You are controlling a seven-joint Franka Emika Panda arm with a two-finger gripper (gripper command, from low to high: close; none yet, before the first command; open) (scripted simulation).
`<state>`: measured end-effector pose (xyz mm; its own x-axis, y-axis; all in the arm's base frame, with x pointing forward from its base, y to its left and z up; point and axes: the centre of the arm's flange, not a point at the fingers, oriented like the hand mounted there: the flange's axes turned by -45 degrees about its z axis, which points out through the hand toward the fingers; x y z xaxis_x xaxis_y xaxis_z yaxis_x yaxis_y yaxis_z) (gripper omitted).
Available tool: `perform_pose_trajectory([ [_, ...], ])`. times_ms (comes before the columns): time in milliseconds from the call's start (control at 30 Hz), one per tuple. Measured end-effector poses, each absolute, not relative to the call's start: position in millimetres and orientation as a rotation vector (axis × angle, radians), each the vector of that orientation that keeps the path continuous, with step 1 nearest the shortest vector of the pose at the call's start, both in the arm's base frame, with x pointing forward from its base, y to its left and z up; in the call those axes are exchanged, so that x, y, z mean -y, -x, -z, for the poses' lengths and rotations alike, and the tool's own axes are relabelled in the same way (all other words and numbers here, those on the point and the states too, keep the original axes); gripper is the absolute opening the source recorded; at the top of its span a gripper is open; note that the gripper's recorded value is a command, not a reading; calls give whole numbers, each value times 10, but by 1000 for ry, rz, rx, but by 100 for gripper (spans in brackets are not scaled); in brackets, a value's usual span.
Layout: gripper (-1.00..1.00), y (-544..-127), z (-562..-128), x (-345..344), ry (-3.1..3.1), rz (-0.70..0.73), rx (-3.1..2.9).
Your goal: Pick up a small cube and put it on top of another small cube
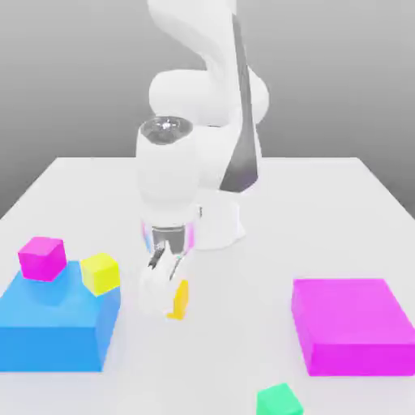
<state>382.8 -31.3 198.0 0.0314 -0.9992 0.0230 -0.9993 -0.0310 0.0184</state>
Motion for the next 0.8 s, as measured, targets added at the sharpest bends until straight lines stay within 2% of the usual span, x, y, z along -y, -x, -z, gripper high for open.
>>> perform_pose_trajectory([
  [400, -100, -4934, -2323, -848, -2966, 3, 1014],
  [467, -100, -5015, -2220, -947, -3003, -2, 924],
  [567, -100, -5034, -1834, -978, -3013, -3, 897],
  [600, 100, -5029, -1759, -981, -3013, -3, 894],
  [800, 100, -5026, -1720, -982, -3013, -1, 892],
])
